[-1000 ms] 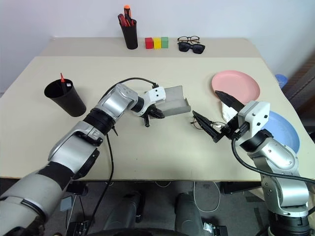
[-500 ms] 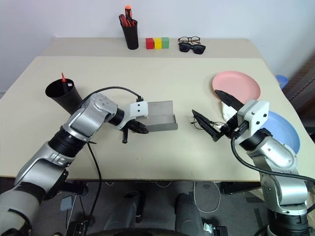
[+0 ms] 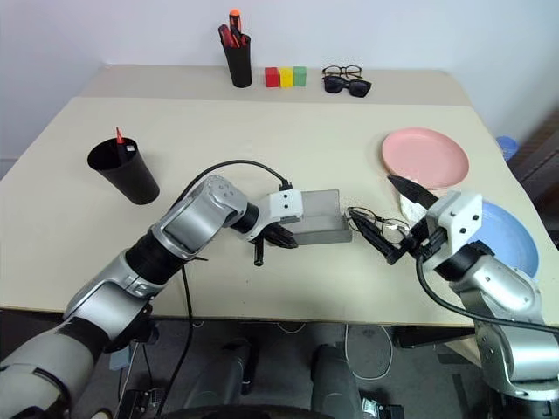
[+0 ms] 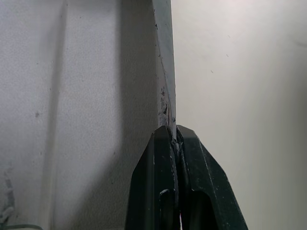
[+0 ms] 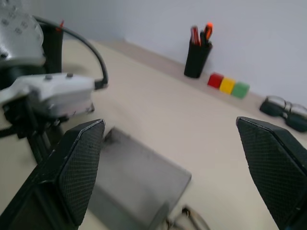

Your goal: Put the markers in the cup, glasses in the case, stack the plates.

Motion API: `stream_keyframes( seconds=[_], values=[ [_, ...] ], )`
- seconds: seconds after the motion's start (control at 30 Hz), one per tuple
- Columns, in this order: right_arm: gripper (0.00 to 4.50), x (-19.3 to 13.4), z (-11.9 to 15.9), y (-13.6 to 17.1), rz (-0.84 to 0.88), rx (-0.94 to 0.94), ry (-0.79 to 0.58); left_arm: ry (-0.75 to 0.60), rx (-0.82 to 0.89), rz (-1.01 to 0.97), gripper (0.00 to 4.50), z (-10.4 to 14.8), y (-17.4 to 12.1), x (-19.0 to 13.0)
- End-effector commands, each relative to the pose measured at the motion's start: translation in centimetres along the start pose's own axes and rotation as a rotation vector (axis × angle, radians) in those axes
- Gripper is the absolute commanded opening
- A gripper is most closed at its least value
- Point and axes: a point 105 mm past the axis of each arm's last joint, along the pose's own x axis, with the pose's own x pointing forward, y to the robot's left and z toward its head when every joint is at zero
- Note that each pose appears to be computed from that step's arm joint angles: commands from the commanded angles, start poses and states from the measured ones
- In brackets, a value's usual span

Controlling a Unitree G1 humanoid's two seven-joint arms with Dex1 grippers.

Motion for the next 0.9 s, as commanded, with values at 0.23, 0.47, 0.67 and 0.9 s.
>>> stream_keyframes(
  seconds=[0.23, 0.47, 0.67, 0.9],
  values=[
    [4.50, -4.6, 0.7, 1.4, 0.012, 0.001, 0.116, 0.007, 0.012, 0.039, 0.03, -0.8, 0.5, -1.6],
    [4.50, -8.2, 0.1, 2.5, 0.021, 0.053, 0.237, 0.022, 0.020, 0.028, 0.03, -1.8, 0.1, -2.2],
    [4.50, -10.4, 0.0, 2.8, 0.018, 0.078, 0.301, 0.021, 0.024, 0.015, 0.03, -2.1, -0.2, -2.3],
    [4.50, -10.2, -0.1, 2.6, 0.009, 0.070, 0.308, 0.012, 0.036, 0.013, 1.34, -2.2, -0.3, -2.3]
  ],
)
